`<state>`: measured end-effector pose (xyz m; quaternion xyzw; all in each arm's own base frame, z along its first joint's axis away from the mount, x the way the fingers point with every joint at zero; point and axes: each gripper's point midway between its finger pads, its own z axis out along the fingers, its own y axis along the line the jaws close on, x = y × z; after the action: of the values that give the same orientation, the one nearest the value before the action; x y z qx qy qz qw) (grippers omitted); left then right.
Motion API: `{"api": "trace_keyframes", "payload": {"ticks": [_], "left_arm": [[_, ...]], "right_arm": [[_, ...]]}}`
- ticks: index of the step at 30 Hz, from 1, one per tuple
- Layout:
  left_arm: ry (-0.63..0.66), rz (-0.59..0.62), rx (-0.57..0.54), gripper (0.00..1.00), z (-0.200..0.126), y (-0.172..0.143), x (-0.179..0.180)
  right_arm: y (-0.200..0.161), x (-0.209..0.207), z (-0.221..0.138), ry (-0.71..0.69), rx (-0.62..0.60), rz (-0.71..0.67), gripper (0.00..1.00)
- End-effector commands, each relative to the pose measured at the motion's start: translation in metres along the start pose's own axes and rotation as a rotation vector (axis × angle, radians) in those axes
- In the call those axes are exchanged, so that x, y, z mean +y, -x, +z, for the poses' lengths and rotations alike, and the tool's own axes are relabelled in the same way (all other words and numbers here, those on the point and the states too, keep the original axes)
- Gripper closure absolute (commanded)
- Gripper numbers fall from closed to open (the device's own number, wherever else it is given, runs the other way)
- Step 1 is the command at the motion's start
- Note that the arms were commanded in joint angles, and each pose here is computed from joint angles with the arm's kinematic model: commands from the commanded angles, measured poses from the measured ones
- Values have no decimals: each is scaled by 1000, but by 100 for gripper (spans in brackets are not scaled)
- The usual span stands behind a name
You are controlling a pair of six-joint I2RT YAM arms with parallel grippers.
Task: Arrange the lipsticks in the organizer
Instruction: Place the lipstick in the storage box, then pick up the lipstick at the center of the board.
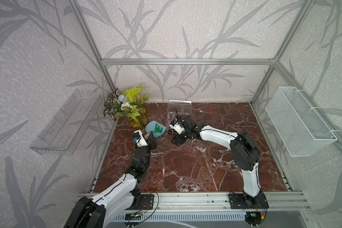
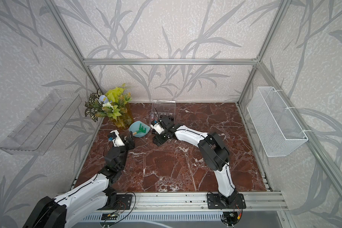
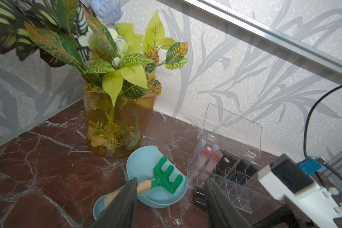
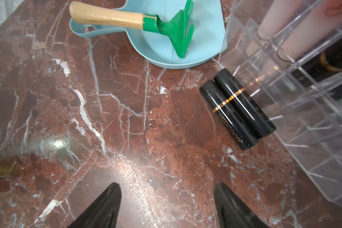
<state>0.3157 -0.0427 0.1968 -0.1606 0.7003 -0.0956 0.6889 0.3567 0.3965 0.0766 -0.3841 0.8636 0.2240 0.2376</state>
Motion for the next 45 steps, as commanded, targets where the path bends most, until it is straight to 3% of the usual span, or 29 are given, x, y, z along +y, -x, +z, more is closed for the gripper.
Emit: {"api": "trace_keyframes", "payload": {"ticks": [1, 10, 45], "left_arm": [[-19, -38, -19, 44, -2, 3, 2], [-24, -44, -19, 44, -2, 4, 3], [-45, -30, 1, 44, 2, 0, -2]], "right_arm": [[4, -5, 5, -43, 20, -39, 21], [16, -13, 24, -61, 16, -67, 13], [5, -25, 70, -56, 121, -77, 15]]}}
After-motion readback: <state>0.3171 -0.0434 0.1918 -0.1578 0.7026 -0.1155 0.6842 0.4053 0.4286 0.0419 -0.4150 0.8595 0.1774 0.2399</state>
